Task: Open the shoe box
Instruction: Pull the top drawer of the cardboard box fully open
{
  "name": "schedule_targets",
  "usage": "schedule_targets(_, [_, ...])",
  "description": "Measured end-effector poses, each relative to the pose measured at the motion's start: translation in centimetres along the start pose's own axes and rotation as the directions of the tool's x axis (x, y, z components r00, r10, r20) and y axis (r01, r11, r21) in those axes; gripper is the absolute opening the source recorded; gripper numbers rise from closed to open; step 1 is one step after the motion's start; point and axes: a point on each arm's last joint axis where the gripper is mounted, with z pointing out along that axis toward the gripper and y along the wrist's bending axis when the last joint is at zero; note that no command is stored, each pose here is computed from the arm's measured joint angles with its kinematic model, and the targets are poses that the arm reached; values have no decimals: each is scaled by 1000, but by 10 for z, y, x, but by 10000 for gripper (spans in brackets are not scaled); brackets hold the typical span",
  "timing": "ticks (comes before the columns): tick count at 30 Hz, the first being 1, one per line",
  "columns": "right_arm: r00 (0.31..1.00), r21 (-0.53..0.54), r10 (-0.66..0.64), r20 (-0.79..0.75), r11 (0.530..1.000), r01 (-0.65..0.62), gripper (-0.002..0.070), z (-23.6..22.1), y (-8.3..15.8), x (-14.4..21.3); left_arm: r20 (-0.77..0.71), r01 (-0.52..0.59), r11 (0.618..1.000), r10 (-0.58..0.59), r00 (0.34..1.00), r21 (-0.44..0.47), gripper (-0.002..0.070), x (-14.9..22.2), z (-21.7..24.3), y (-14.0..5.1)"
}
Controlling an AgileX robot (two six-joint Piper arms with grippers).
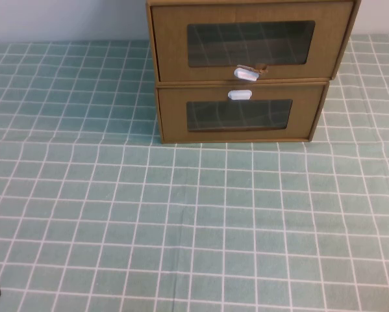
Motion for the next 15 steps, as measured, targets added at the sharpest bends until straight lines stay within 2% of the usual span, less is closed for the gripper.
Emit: schedule_targets(15, [1000,0,0,0,1000,0,-13,0,0,0,0,4,1000,-4,1000,1,-5,0,0,0])
